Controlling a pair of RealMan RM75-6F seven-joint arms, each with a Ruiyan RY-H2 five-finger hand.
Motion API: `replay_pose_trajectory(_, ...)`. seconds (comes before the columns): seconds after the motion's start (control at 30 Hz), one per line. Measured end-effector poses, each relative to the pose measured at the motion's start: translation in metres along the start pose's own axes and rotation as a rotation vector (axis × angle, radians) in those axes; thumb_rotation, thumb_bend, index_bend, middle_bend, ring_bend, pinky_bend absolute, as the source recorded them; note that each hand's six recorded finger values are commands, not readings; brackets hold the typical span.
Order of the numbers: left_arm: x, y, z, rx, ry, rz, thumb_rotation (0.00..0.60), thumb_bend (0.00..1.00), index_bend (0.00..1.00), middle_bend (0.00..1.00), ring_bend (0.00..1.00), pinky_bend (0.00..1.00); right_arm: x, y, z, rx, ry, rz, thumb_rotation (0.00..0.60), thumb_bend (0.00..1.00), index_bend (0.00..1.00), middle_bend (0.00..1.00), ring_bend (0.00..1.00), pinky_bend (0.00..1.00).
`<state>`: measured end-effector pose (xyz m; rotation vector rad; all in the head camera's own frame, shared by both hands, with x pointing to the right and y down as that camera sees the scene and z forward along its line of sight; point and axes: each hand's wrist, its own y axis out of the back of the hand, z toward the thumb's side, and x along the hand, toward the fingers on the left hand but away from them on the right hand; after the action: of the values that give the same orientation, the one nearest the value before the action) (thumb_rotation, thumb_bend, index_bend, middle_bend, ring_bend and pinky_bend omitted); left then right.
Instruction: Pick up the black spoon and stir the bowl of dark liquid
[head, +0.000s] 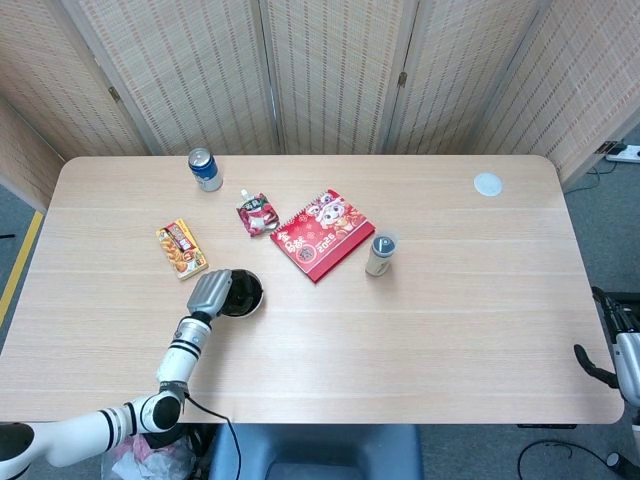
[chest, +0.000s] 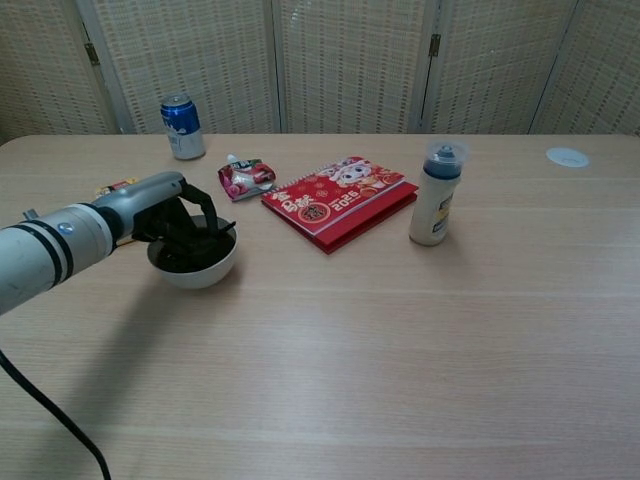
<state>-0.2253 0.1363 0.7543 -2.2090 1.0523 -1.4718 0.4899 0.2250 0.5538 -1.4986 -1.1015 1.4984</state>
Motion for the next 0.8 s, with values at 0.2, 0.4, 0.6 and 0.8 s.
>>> replay_pose_trajectory(0.2,0.008,-0.006,0.010,0.000,-0.012,-0.006,0.600,0.48,0.67,1.00,0.99,1.00,0.003,0.003,-0.001,0.001,-0.008,-0.006,0.600,0.24,0.00,0.20,0.35,0.27)
replay_pose_trajectory(0.4,0.020,-0.004,0.010,0.001,0.010,0.013,0.600,0.48,0.67,1.00,0.99,1.00,0.003,0.003,-0.001,0.001,-0.008,-0.007,0.600,0.24,0.00,0.20,0.35,0.27)
replay_pose_trajectory(0.6,0.021,0.004,0.001,0.000,0.035,0.029,0.600,0.48,0.67,1.00,0.99,1.00,0.002,0.001,-0.001,0.000,-0.006,-0.004,0.600,0.24,0.00,0.20,0.35,0.28)
replay_pose_trajectory(0.8,0.009,0.004,-0.005,0.021,0.028,0.012,0.600,0.48,0.67,1.00,0.99,1.00,0.001,0.000,-0.001,-0.002,-0.002,0.000,0.600,0.24,0.00,0.20,0.35,0.27)
